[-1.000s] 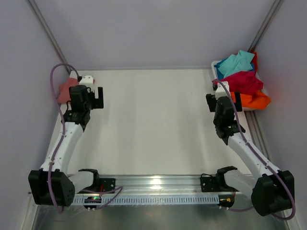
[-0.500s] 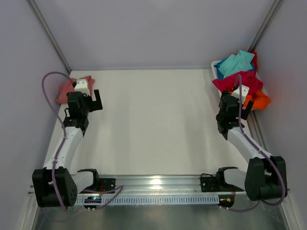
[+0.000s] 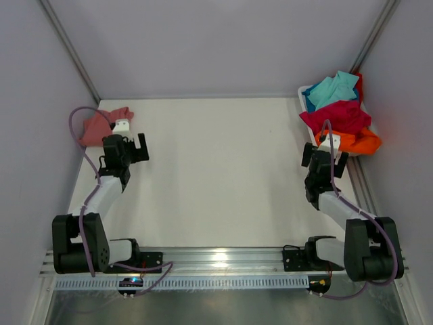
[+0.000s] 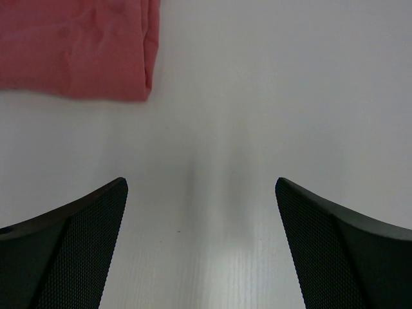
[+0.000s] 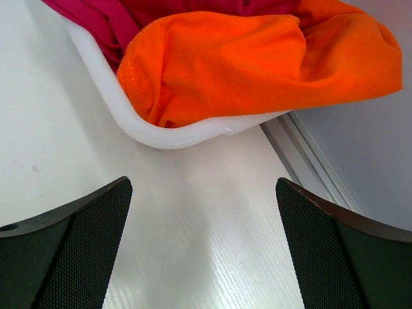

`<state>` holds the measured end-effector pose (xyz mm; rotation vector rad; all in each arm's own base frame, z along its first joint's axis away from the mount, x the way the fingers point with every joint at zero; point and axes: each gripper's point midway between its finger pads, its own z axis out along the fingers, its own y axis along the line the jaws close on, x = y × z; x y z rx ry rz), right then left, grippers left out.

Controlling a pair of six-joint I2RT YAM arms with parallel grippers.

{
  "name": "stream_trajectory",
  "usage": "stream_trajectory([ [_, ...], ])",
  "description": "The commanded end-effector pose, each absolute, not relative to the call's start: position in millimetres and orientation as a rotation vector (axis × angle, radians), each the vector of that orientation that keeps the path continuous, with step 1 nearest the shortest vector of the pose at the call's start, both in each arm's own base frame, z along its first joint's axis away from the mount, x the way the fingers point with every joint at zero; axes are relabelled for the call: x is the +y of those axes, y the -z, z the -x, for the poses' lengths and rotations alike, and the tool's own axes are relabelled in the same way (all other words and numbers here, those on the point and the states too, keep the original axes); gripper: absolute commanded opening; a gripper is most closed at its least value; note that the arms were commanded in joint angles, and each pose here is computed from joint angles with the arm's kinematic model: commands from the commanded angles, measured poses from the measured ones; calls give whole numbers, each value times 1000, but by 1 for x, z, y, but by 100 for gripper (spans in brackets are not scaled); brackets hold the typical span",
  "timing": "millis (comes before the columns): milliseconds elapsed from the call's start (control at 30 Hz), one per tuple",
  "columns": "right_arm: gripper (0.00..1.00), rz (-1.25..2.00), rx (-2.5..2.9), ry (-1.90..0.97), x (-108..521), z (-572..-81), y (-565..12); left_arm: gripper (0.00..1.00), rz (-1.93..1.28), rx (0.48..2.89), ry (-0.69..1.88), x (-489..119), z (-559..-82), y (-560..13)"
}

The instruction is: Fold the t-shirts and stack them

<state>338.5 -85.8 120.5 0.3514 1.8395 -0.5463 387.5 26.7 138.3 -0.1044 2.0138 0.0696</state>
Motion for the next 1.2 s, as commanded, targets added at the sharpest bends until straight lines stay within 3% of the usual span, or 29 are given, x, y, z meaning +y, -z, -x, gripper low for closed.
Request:
stream_trajectory([
  [0,96,-292,1660,420,-71,-353,-162,99,99,1882,-85,32,-402,-161],
  [167,92,-207,1609,336,-55,-350,-164,99,103,1866,-95,34,-403,-154],
  [567,91,-10,1630,234,-26,-354,-158,99,92,1828,-67,29,-402,-137],
  [733,100,109,1663,170,-8,-351,-140,99,75,1807,-37,24,-403,-139],
  [1167,99,145,1648,162,-4,-347,-129,99,65,1800,-79,29,-391,-138],
])
